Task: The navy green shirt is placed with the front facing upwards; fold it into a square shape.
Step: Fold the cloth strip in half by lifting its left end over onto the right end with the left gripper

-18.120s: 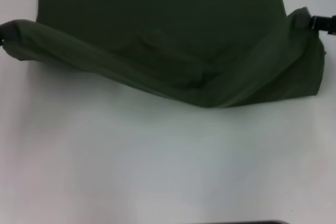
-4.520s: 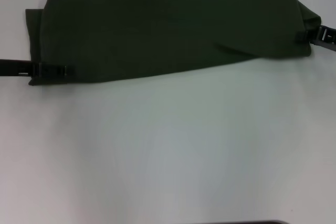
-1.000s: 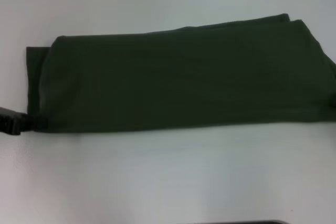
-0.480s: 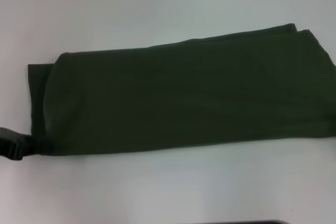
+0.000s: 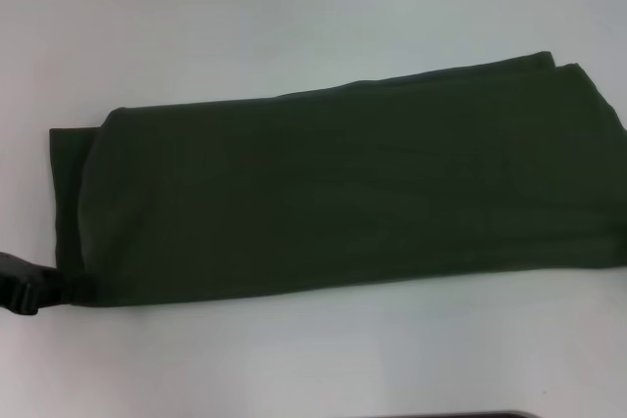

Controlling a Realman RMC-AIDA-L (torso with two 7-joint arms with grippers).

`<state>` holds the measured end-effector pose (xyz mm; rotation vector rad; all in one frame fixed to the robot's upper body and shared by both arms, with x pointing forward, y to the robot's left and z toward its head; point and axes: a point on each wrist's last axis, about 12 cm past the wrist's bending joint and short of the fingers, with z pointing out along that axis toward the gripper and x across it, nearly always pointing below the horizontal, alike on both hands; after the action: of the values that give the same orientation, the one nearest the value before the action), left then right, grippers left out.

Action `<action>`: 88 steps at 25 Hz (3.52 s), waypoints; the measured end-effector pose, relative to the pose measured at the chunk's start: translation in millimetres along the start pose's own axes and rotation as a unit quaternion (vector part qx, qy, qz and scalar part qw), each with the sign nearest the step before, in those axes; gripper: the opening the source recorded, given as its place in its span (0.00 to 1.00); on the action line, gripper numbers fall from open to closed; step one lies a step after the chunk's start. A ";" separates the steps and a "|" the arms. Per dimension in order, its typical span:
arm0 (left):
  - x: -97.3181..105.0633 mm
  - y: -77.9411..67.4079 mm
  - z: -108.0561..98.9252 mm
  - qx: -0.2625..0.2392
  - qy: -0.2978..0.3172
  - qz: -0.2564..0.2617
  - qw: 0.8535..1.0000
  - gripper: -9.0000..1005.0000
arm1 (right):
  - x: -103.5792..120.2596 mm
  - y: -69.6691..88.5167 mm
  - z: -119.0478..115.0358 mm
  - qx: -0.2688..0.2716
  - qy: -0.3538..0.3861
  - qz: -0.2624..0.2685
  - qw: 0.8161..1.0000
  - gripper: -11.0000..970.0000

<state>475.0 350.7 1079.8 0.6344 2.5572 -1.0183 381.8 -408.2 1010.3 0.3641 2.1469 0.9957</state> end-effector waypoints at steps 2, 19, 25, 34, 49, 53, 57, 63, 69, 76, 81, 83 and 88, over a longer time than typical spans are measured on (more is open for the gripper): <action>-0.7 -0.1 0.2 0.000 0.001 0.001 1.000 0.02 | 0.1 0.0 0.0 0.000 0.000 0.000 1.000 0.03; -2.7 0.7 0.2 -0.003 0.001 0.002 1.000 0.02 | -0.7 -1.6 -1.1 0.006 -0.006 0.002 1.000 0.03; -2.9 0.9 0.2 -0.003 0.000 0.002 1.000 0.02 | -1.3 -3.5 -5.1 0.011 -0.022 0.008 1.000 0.04; -3.1 1.2 0.3 -0.005 0.000 0.003 1.000 0.02 | -1.9 -3.7 -4.8 0.012 -0.023 0.008 1.000 0.04; -3.2 1.2 0.4 -0.005 0.001 0.003 1.000 0.02 | -4.1 -2.6 -1.8 0.008 -0.019 0.009 1.000 0.08; -3.3 1.9 0.3 -0.008 -0.001 -0.001 1.000 0.05 | -7.3 -0.8 -0.6 -0.001 -0.018 0.008 1.000 0.23; -3.3 1.9 0.6 -0.008 -0.001 -0.003 1.000 0.10 | -9.3 2.0 0.1 -0.012 -0.018 0.007 1.000 0.39; -4.1 3.5 0.7 -0.015 -0.007 -0.006 1.000 0.23 | -12.5 3.9 -0.8 -0.019 -0.020 0.003 1.000 0.48; -9.5 10.8 -3.2 -0.045 -0.031 -0.018 0.998 0.41 | -17.4 4.4 -4.7 -0.024 -0.032 0.003 0.999 0.48; -26.4 17.8 -9.0 -0.071 -0.079 -0.020 0.994 0.61 | -28.6 11.6 -4.6 -0.050 -0.041 -0.013 0.998 0.48; -49.7 14.2 -9.9 -0.062 -0.139 0.003 0.988 0.62 | -49.4 22.5 1.4 -0.080 -0.043 -0.045 0.995 0.48; -58.6 11.7 -8.5 -0.051 -0.166 0.011 0.985 0.62 | -62.1 27.6 7.7 -0.090 -0.044 -0.062 0.993 0.48; -75.4 5.5 -6.3 -0.019 -0.241 0.024 0.970 0.62 | -88.3 35.3 10.9 -0.103 -0.064 -0.111 0.986 0.56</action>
<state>541.3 337.2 1114.3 0.3789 2.1199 -0.9650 449.2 -424.8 1076.2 0.0829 1.8997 1.0240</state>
